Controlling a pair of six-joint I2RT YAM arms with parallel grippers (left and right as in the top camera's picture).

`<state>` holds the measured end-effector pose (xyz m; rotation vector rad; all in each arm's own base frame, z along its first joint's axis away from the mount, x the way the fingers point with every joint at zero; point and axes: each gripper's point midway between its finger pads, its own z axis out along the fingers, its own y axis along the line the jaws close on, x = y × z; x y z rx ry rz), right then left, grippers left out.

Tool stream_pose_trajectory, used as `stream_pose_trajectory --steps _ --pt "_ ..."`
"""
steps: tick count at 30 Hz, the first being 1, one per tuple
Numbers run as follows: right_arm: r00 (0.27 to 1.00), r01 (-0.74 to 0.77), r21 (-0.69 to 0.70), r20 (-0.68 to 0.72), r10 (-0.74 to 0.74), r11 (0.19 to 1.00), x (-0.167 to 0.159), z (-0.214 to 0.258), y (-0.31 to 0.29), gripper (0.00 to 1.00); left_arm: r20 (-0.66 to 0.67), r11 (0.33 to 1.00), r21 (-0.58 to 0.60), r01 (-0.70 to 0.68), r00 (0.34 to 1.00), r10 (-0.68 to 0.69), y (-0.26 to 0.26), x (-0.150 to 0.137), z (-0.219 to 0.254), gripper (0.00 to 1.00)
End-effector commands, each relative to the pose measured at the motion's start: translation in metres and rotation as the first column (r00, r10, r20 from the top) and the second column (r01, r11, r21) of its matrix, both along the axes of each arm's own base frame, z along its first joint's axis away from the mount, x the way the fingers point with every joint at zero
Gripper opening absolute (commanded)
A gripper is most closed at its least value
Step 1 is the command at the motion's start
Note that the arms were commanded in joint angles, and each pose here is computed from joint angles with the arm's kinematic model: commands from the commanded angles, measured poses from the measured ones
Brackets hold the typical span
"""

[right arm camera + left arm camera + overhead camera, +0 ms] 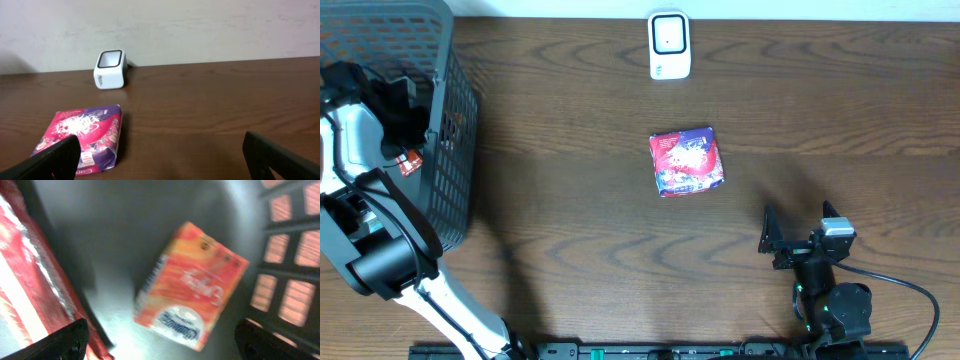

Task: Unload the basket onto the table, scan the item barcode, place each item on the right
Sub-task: 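Reach the left gripper into the basket and grasp the red candy bar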

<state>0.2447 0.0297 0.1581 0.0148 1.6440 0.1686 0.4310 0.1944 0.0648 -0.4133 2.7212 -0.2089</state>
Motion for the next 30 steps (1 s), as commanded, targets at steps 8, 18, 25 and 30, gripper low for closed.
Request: stream_pose_trajectory --steps 8,18,25,30 --pt "1.0 0.017 -0.009 0.002 -0.017 1.0 0.0 0.0 -0.004 0.99 -0.036 0.999 0.048 0.003 0.999 -0.001 0.002 -0.011 -0.042 0.92" --pt "1.0 0.017 -0.009 0.002 -0.017 1.0 0.0 0.0 -0.004 0.99 -0.037 0.999 0.048 0.002 0.999 -0.001 0.002 -0.013 -0.048 0.42" --pt "1.0 0.017 -0.009 0.002 -0.017 1.0 0.0 0.0 -0.004 0.99 -0.015 0.997 0.036 -0.064 0.998 0.064 0.005 -0.011 -0.032 0.07" --pt "1.0 0.017 -0.009 0.002 -0.017 1.0 0.0 0.0 -0.004 0.99 0.123 0.975 0.029 -0.222 0.968 0.217 0.022 0.002 0.033 0.07"
